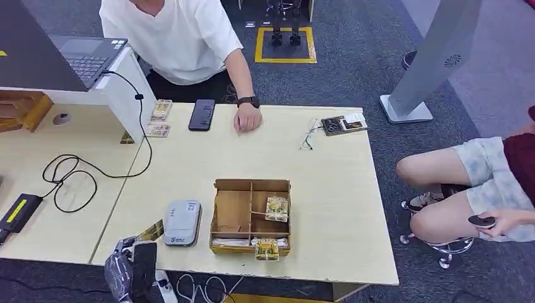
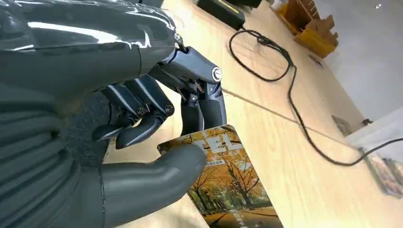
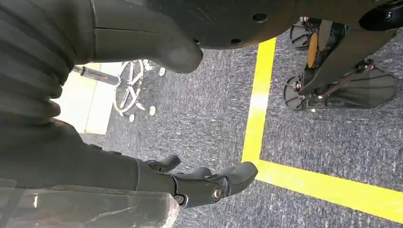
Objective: Pass the card to the sensor for recognition and then transmit it.
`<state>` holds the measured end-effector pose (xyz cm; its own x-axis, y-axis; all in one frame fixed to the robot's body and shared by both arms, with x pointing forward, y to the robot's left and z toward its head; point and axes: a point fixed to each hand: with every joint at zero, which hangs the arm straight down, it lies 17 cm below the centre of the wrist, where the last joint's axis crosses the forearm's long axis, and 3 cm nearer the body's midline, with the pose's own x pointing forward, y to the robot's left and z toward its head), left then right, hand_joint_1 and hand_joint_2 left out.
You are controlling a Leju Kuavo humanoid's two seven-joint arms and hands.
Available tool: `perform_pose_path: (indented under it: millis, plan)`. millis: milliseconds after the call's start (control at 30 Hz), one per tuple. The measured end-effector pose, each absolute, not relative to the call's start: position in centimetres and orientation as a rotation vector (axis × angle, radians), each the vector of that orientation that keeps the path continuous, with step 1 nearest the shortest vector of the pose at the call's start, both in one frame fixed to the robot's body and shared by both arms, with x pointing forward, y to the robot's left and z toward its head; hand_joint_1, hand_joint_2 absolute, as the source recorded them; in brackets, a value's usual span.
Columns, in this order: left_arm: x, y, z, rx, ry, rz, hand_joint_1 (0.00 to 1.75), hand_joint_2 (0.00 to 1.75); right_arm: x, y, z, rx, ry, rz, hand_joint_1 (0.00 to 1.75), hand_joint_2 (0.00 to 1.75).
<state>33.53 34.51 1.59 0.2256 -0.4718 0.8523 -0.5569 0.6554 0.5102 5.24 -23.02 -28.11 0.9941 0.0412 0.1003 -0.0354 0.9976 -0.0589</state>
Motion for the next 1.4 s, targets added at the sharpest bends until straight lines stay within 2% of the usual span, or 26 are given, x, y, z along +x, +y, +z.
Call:
perform_pose_path:
  millis: [1400]
  plan:
    - [33.3,32.8,-0.8,0.961,-1.350,-0.132,1.75,1.75,5.3,-23.0,-28.1,-0.058,-0.105,0.045,0.00,1.75]
